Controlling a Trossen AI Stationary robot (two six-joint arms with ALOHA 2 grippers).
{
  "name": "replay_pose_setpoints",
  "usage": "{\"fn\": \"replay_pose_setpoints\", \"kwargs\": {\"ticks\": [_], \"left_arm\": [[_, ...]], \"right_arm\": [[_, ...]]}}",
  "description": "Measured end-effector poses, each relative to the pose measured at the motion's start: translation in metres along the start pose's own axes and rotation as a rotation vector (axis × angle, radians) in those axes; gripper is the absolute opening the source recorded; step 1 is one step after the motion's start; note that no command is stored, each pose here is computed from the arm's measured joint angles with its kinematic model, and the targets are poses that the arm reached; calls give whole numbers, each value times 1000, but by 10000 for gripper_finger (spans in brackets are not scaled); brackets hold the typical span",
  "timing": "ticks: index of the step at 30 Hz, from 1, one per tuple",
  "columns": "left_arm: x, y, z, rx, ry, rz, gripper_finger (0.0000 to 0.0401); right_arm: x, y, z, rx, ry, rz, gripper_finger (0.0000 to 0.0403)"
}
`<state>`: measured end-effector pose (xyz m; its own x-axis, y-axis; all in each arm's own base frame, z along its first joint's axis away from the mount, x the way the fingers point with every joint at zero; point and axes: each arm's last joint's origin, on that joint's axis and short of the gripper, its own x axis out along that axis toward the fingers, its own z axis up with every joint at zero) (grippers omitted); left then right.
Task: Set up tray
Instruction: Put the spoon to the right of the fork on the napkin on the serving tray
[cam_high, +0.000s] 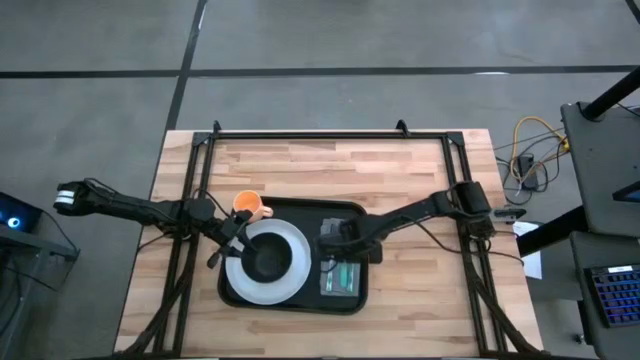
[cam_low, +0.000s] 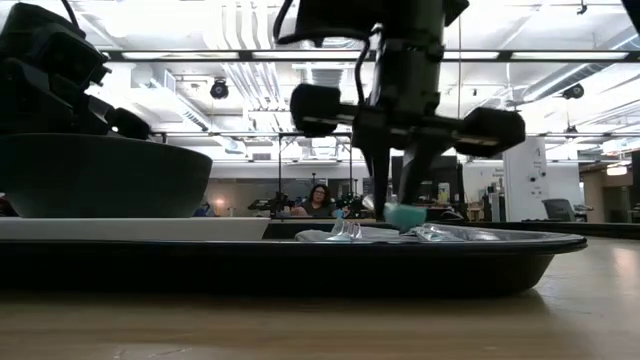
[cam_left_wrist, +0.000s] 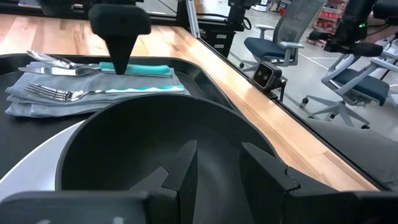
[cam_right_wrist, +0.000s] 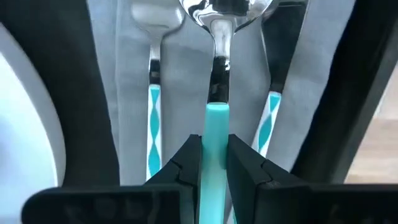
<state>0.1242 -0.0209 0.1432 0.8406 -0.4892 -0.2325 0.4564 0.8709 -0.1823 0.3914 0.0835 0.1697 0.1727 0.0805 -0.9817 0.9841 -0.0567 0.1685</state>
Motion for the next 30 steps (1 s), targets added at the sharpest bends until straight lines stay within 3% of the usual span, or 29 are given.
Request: {"fn": "replay_pose_setpoints", "kwargs": {"ticks": [12,30], "left_arm": [[0,0,0,0,0,0,99],[0,0,0,0,0,0,99]], "right_arm": [[24,7,5,11,8,0,37],[26,5,7,46,1,-21,37]]}}
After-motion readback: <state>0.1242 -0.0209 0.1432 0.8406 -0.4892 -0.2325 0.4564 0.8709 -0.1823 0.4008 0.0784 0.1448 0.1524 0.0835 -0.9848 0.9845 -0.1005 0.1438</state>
